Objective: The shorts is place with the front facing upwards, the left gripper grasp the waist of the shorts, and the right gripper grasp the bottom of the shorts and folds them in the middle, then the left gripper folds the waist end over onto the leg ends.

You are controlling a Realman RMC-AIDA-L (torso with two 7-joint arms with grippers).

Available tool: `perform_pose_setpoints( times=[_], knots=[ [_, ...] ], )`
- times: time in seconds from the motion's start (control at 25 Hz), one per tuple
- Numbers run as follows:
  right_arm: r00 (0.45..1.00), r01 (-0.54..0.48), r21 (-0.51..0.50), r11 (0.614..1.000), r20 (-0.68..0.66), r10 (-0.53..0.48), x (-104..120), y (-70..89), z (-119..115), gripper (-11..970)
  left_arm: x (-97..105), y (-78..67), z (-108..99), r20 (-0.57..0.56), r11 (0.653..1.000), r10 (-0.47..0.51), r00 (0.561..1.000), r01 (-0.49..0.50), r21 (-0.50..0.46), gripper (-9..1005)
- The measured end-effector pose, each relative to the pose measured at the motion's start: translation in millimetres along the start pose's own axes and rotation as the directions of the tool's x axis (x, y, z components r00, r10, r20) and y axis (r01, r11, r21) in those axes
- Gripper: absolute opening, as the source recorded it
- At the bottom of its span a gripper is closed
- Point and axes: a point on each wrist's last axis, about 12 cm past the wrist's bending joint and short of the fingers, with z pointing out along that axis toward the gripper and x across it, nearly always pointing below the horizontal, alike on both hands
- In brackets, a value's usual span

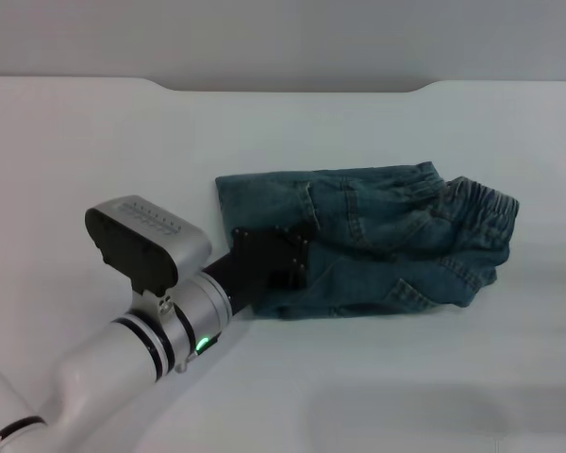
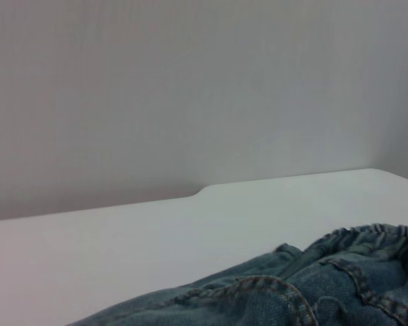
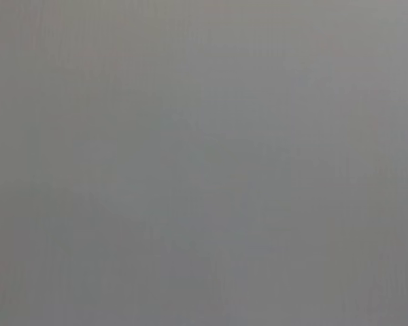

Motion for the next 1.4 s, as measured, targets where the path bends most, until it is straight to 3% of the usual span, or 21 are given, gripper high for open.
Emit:
perform_pose_setpoints(
  times=[0.4, 0.64, 0.76, 0.88, 1.04, 1.12, 1.2, 1.4],
  knots=[
    [1.0, 0.005, -0.002, 1.0, -0.003, -0.005, 0.4, 0.9, 0.7, -1, -14.4, 11.0, 10.0, 0.025, 0.999, 0.033, 0.999, -0.033, -0.015, 29],
    [1.0, 0.006, -0.002, 1.0, -0.008, -0.006, 0.9, 0.8, 0.2, 0, -19.0, 10.1, 12.4, 0.04, 0.999, 0.038, 0.998, -0.038, -0.006, 35],
    [1.0, 0.009, 0.0, 1.0, -0.013, -0.009, 1.6, -0.1, -1.4, 0, -16.3, -2.9, -4.8, 0.137, 1.0, -0.001, 0.991, -0.002, 0.018, 38],
    [1.0, 0.01, -0.001, 1.0, -0.018, -0.01, 2.3, 0.0, -2.7, 0, -11.0, -15.0, -31.5, 0.257, 1.0, 0.008, 0.966, -0.002, -0.023, 41],
    [1.0, 0.01, -0.017, 1.0, -0.028, -0.011, 4.0, 3.5, -3.4, 0, -7.1, -19.3, -43.9, 0.29, 0.998, 0.05, 0.956, -0.037, -0.051, 44],
    [0.999, 0.018, -0.02, 1.0, -0.028, -0.019, 4.1, 4.0, -2.9, -1, -3.4, -7.0, -50.9, 0.292, 0.982, 0.158, 0.943, -0.12, -0.144, 46],
    [0.998, 0.045, -0.022, 0.999, -0.032, -0.045, 4.7, 3.6, -3.7, -1, -3.0, -1.0, -52.5, 0.286, 0.973, 0.191, 0.939, -0.144, -0.178, 48],
    [0.975, 0.209, -0.044, 0.977, -0.062, -0.211, 11.0, 2.4, -11.8, -1, 0.8, 46.9, -68.6, 0.231, 0.915, 0.248, 0.941, -0.149, -0.374, 53]
  ],
)
